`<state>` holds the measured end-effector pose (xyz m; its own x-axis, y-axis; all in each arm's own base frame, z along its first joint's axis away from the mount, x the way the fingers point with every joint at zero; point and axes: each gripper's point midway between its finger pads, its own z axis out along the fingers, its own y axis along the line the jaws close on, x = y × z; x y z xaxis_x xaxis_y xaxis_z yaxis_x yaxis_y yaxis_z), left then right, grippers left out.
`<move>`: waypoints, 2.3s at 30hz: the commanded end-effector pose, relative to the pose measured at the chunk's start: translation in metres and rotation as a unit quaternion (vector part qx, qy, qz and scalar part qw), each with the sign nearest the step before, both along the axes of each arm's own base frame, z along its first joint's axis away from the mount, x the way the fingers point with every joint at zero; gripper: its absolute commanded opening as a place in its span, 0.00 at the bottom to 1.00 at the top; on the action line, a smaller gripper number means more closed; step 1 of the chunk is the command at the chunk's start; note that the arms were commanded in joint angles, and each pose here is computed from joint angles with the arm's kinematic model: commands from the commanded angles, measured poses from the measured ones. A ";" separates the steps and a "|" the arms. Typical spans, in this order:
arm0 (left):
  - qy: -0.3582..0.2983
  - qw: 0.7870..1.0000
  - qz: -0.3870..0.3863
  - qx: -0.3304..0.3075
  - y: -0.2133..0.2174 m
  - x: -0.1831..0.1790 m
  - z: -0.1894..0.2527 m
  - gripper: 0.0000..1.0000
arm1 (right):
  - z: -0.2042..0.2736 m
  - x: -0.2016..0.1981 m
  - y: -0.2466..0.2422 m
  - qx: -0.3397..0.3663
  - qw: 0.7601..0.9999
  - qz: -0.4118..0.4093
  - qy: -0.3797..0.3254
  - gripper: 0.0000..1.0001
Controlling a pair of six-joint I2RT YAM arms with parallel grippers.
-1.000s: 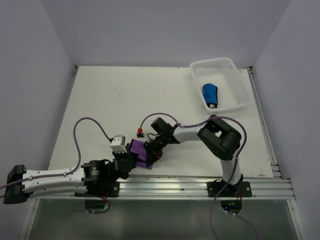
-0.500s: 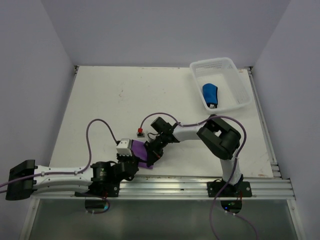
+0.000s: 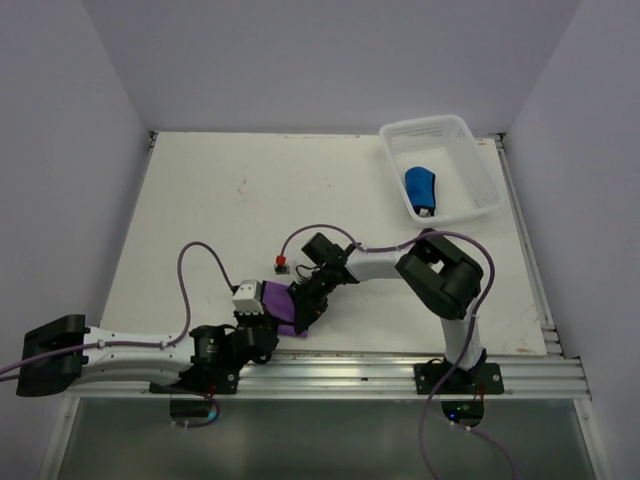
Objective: Roll the towels
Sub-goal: Roll the towel
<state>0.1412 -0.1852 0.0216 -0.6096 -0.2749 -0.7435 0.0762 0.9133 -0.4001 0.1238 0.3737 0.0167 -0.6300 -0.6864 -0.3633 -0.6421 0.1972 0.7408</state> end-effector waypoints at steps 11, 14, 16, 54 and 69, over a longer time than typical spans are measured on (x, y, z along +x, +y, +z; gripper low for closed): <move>0.017 1.000 0.014 -0.008 0.009 -0.004 -0.013 0.00 | 0.043 0.064 -0.027 -0.049 0.968 -0.110 -0.221 0.54; 0.022 1.000 0.016 -0.010 0.010 -0.006 -0.016 0.00 | 0.053 0.070 -0.032 -0.037 0.953 -0.126 -0.273 0.59; 0.026 0.999 0.019 -0.014 0.009 -0.006 -0.016 0.00 | 0.054 0.057 -0.028 -0.019 0.943 -0.104 -0.314 0.59; 0.026 0.999 0.023 -0.026 0.009 -0.006 -0.005 0.00 | 0.039 -0.014 0.041 0.130 0.780 -0.014 -0.612 0.32; 0.024 0.999 0.020 -0.025 0.007 -0.006 -0.001 0.00 | 0.014 -0.010 0.041 0.107 0.784 -0.012 -0.611 0.42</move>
<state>0.1358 -0.1818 0.0207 -0.6304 -0.3577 -0.6889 0.0222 0.8788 -0.4767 0.1110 0.4048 0.0236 0.2661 -0.5500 -0.7917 -0.9025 0.1464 -0.4050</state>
